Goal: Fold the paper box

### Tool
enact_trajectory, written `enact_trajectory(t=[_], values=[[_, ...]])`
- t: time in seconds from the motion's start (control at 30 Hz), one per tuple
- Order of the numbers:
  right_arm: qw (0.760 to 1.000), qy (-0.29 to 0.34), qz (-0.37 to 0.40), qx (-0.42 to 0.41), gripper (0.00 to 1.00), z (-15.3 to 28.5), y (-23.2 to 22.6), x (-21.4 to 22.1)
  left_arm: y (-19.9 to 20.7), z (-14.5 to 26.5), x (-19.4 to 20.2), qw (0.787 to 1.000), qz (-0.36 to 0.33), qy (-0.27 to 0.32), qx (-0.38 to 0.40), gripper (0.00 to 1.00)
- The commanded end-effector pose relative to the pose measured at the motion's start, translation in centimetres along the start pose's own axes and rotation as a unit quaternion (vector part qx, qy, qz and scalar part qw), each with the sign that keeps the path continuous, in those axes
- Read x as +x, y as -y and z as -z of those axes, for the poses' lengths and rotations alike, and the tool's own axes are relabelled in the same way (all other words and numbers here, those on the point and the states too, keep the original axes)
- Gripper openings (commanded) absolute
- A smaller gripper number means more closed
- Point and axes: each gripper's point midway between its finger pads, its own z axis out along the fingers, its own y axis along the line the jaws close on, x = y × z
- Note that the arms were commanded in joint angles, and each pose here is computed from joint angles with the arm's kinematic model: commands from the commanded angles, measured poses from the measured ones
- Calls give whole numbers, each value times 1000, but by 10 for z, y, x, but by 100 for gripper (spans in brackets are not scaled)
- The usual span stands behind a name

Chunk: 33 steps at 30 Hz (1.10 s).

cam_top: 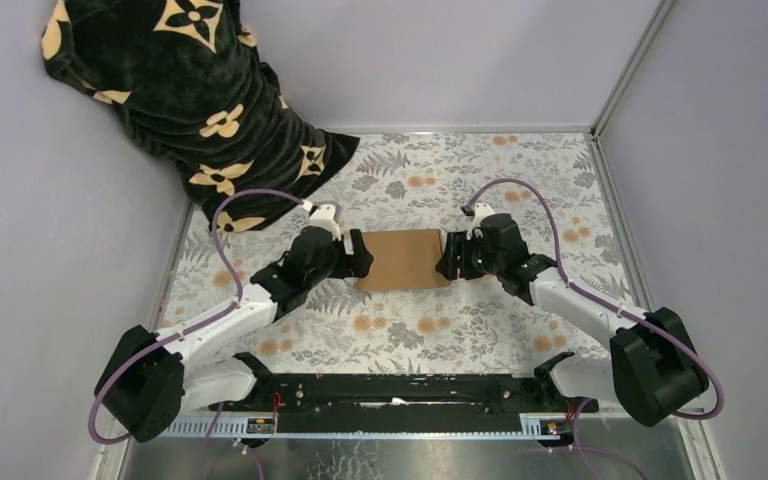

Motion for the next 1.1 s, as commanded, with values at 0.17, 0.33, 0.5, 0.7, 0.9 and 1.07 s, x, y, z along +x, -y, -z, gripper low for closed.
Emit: enact_trajectory(t=[0.17, 0.33, 0.5, 0.7, 0.9, 1.07], values=[[995, 41, -45, -76, 58, -8, -7, -24, -13, -14, 4, 997, 62, 37, 40, 21], [996, 12, -36, -83, 43, -19, -9, -28, -3, -14, 4, 996, 54, 26, 65, 19], [1000, 4, -14, -26, 37, -20, 4, -31, -2, -19, 4, 997, 46, 16, 64, 18], [1000, -8, 26, -15, 34, -22, -7, -30, 6, -27, 15, 996, 40, -23, 81, 11], [998, -53, 42, -2, 30, -34, -14, -6, 13, -30, 28, 994, 44, -42, 91, 11], [997, -74, 32, 13, 29, -46, -7, 11, 10, -37, 43, 994, 42, -58, 84, 10]])
